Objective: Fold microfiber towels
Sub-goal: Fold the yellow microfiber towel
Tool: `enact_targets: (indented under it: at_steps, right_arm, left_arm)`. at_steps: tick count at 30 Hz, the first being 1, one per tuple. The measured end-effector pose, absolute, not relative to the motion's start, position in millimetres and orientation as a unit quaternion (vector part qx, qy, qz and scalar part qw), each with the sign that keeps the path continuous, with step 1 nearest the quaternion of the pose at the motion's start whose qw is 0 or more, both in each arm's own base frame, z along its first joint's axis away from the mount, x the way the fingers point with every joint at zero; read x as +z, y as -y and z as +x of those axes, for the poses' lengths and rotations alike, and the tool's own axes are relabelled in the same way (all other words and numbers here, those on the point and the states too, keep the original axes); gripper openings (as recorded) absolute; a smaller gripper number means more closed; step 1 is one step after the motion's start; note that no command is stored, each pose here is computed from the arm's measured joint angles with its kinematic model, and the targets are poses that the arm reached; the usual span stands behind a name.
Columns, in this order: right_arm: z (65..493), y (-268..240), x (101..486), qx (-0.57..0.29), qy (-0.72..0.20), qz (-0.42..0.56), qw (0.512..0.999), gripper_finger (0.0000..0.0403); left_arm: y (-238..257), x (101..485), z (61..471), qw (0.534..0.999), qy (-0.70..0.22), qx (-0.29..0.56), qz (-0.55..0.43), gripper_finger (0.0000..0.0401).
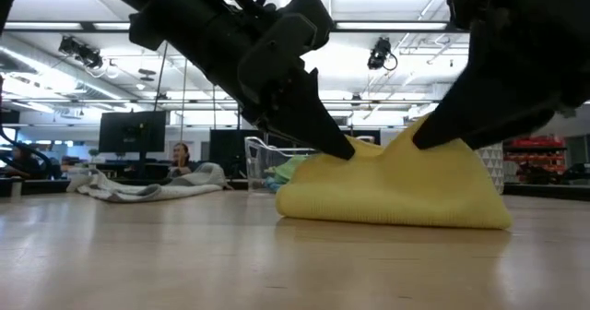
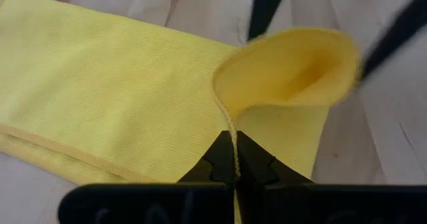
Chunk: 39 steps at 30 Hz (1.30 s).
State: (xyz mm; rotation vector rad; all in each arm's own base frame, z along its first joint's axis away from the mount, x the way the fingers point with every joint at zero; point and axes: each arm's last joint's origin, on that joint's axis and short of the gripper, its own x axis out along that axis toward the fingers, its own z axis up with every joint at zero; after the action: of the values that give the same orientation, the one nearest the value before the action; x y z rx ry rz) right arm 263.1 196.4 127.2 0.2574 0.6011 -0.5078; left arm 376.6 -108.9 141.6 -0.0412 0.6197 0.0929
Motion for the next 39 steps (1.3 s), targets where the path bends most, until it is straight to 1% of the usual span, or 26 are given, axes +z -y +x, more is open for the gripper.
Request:
enact_targets:
  at_steps: [4, 11, 13, 15, 18, 22, 25, 28, 30, 33, 35, 37, 39]
  right_arm:
    - [262, -195, 126, -0.247, -0.3, 0.109, 0.915, 0.0237]
    - [259, -201, 127, -0.235, -0.297, 0.108, 0.919, 0.008]
    - [257, -204, 127, -0.233, -0.291, 0.106, 0.922, 0.0046]
    - [255, -207, 129, -0.232, -0.284, 0.104, 0.925, 0.0024]
    - [252, -209, 133, -0.23, -0.273, 0.106, 0.928, 0.001]
    - [253, -210, 137, -0.226, -0.268, 0.116, 0.929, 0.0008]
    - [255, -212, 140, -0.221, -0.268, 0.115, 0.931, 0.0007]
    - [257, -214, 144, -0.214, -0.27, 0.107, 0.933, 0.0006]
    - [257, -215, 144, -0.211, -0.272, 0.101, 0.933, 0.0006]
    - [257, -214, 145, -0.212, -0.273, 0.098, 0.933, 0.0006]
    - [259, -212, 145, -0.215, -0.274, 0.098, 0.932, 0.0005]
    - [261, -210, 144, -0.218, -0.275, 0.093, 0.932, 0.0005]
    - [263, -205, 144, -0.226, -0.279, 0.087, 0.929, 0.0005]
  left_arm:
    - [109, 142, 377, 0.951, -0.305, 0.045, -0.02, 0.0003]
    - [107, 142, 377, 0.951, -0.305, 0.048, -0.02, 0.0004]
    - [106, 142, 377, 0.951, -0.305, 0.048, -0.02, 0.0003]
    - [106, 141, 377, 0.951, -0.306, 0.048, -0.017, 0.0004]
    - [106, 142, 377, 0.95, -0.309, 0.044, -0.009, 0.0008]
    - [106, 152, 373, 0.95, -0.309, 0.039, 0.004, 0.0021]
    - [107, 171, 364, 0.949, -0.313, 0.03, 0.024, 0.0045]
    - [107, 193, 353, 0.95, -0.31, 0.022, 0.034, 0.0077]
    - [107, 202, 346, 0.952, -0.303, 0.017, 0.036, 0.01]
    - [99, 195, 331, 0.952, -0.303, 0.02, 0.036, 0.0131]
    - [89, 185, 319, 0.957, -0.288, 0.028, 0.027, 0.0144]
    - [77, 176, 308, 0.967, -0.251, 0.035, 0.011, 0.0148]
    - [63, 166, 295, 0.975, -0.222, 0.026, -0.011, 0.0141]
